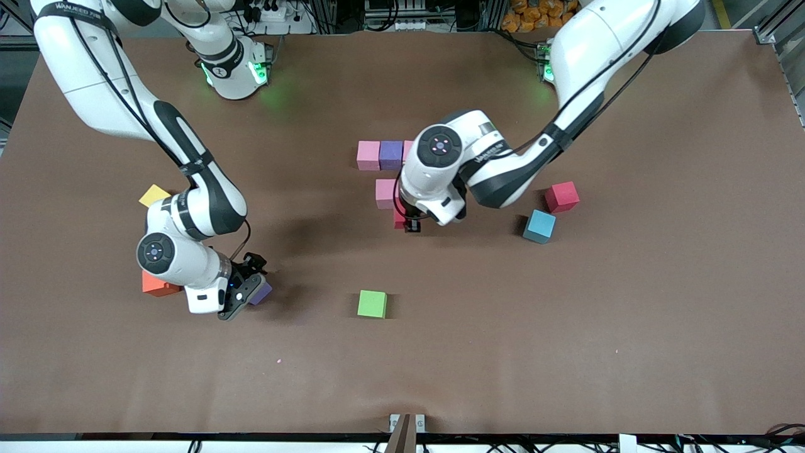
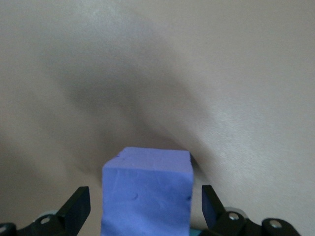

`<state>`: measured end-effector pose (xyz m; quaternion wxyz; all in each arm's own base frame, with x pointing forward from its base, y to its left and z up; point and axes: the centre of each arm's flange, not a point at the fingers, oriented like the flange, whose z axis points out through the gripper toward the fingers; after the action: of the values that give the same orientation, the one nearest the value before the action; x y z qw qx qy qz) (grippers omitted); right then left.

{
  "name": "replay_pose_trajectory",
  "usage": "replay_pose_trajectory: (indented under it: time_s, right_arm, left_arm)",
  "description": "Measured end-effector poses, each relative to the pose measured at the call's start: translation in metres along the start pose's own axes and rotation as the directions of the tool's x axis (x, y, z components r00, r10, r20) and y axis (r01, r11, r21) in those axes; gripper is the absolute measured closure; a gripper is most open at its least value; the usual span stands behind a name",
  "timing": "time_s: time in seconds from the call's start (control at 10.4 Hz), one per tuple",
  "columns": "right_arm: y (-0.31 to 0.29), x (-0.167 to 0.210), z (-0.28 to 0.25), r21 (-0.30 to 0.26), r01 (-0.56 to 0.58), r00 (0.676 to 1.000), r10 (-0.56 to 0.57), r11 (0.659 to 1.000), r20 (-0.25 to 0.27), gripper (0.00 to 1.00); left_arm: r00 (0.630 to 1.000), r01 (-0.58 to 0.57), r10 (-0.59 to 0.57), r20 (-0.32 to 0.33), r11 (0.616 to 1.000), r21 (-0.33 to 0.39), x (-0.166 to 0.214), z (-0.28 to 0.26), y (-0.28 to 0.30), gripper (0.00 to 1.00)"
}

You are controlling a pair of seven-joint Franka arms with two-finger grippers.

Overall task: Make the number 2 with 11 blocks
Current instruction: 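Place the magenta cube below the pink cube with the left gripper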

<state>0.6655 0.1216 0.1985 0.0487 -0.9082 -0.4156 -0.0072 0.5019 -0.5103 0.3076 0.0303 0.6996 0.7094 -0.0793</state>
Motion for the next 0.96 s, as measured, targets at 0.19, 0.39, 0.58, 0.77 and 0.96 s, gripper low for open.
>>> replay_pose_trajectory:
  time_s: [0.19,0.39,0.58,0.77,0.96]
  right_arm:
    - [-0.004,0.003,0.005,0.001,0.007,1.000,-0.007,1.000,-0.003,0.00]
    - [-0.006,0.005,0.007,-0.002,0.013,1.000,-0.013,1.000,-0.006,0.07]
    - [-0.010,0.010,0.006,-0.025,0.060,0.998,-0.060,0.998,0.002,0.25]
    - [-0.004,0.008,0.001,-0.052,0.105,0.994,-0.105,0.993,0.007,0.41]
    - [0.000,0.012,-0.024,-0.088,0.153,0.988,-0.154,0.984,-0.005,0.44]
  left_arm:
    - [1.000,0.004,-0.004,0.009,1.000,-0.013,-0.018,0.010,-0.016,0.40]
    - [1.000,0.001,0.000,0.006,0.999,-0.032,-0.034,0.020,-0.027,0.40]
    - [1.000,-0.004,0.004,0.004,0.999,-0.036,-0.054,0.032,-0.041,0.40]
    - [1.000,-0.011,0.012,0.020,0.999,-0.038,-0.070,0.034,-0.049,0.40]
    - [0.999,-0.007,0.009,0.037,0.999,-0.047,-0.082,0.028,-0.054,0.40]
